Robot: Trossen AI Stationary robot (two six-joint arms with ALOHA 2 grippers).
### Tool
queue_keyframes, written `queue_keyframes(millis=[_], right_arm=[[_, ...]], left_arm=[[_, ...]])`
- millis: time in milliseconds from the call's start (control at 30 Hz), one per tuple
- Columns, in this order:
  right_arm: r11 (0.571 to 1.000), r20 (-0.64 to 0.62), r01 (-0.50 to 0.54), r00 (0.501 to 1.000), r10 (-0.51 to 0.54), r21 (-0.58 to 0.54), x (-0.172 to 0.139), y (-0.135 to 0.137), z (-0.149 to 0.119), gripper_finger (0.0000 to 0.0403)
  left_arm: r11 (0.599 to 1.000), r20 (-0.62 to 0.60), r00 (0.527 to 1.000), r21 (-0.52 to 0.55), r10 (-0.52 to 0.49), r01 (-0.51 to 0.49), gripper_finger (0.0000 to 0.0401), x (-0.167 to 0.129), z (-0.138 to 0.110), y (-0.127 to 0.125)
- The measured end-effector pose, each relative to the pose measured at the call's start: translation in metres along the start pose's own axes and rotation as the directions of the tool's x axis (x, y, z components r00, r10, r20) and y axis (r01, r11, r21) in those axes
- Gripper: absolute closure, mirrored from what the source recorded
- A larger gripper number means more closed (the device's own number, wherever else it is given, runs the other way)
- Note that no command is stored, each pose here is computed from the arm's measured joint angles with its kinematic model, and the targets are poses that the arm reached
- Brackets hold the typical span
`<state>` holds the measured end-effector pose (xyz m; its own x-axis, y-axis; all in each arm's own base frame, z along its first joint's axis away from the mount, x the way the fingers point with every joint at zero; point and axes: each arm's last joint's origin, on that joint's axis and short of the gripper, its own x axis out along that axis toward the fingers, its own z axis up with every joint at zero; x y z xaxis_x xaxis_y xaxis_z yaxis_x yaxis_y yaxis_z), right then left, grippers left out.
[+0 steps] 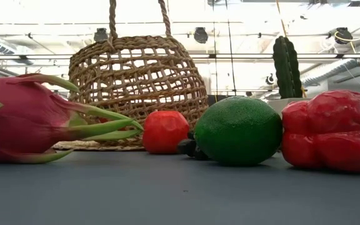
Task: Build produce basket
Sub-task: Put the red apple into the basket
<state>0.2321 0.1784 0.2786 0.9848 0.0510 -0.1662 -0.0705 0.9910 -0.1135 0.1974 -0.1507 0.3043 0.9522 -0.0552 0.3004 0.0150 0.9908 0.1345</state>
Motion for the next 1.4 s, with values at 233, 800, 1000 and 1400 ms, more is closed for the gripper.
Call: queue_keyframes(millis=[233, 800, 1000, 1400], right_arm=[[1.000, 0.000, 0.000, 1.000, 0.000, 0.000, 0.0001, 0.0000, 0.0000, 0.0085], [1.000, 0.000, 0.000, 1.000, 0.000, 0.000, 0.0001, 0.0000, 0.0000, 0.0085], [1.000, 0.000, 0.000, 1.000, 0.000, 0.000, 0.0001, 0.0000, 0.0000, 0.0085], [1.000, 0.000, 0.000, 1.000, 0.000, 0.000, 0.0001, 0.0000, 0.0000, 0.0085]], left_arm=[[1.000, 0.000, 1.000, 0.022, 0.000, 0.000, 0.0034, 0.0000, 0.0000, 0.0000], [0.821, 0.001, 1.000, 0.571, 0.001, -0.002, 0.0034, 0.0000, 0.0002, 0.0001], [0.747, 0.001, 1.000, 0.664, 0.002, -0.002, 0.0034, 0.0000, 0.0002, 0.0001], [0.621, 0.001, 1.000, 0.784, 0.002, -0.002, 0.0034, 0.0000, 0.0002, 0.0001]])
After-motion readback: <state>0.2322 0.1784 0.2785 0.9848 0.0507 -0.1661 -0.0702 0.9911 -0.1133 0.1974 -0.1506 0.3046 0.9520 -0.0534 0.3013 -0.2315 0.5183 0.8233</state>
